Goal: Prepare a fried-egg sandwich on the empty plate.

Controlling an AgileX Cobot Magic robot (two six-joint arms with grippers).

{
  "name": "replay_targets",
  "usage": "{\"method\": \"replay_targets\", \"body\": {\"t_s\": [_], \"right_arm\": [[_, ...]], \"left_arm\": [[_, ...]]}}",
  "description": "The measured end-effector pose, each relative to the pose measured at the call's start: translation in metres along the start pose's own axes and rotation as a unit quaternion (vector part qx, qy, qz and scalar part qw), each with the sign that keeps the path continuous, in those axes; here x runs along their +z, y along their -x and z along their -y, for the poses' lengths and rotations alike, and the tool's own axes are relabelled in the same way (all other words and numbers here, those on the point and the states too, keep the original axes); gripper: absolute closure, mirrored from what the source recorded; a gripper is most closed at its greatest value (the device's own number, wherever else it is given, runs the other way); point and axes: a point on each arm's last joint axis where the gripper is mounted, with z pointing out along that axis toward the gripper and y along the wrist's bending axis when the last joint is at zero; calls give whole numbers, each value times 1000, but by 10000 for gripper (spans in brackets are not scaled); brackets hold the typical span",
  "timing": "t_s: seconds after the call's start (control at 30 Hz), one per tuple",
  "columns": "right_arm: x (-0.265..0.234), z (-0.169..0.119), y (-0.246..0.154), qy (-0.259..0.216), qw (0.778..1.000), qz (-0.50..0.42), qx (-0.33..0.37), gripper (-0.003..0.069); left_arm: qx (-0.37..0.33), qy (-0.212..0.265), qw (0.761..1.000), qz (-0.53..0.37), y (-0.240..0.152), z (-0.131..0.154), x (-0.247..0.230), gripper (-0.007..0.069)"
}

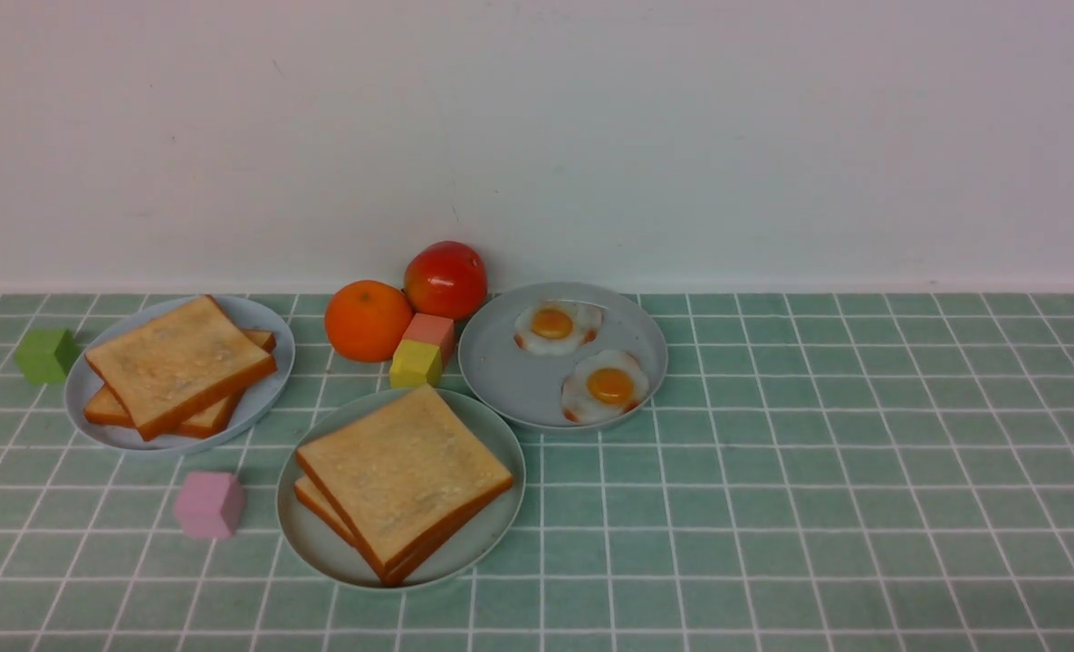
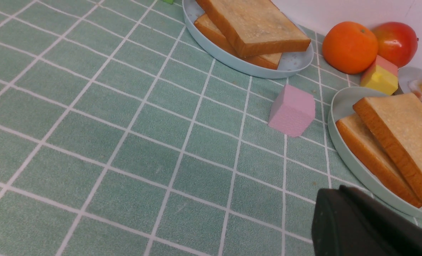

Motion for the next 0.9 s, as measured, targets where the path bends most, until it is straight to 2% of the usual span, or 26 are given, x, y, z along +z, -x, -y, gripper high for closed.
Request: {"method": "replay_targets", "body": {"t_s": [0.9], "right_arm": [[0,0,0,0,1000,0,0,602]], "left_arm": [[-1,0,1000,1,0,0,0,624]]}}
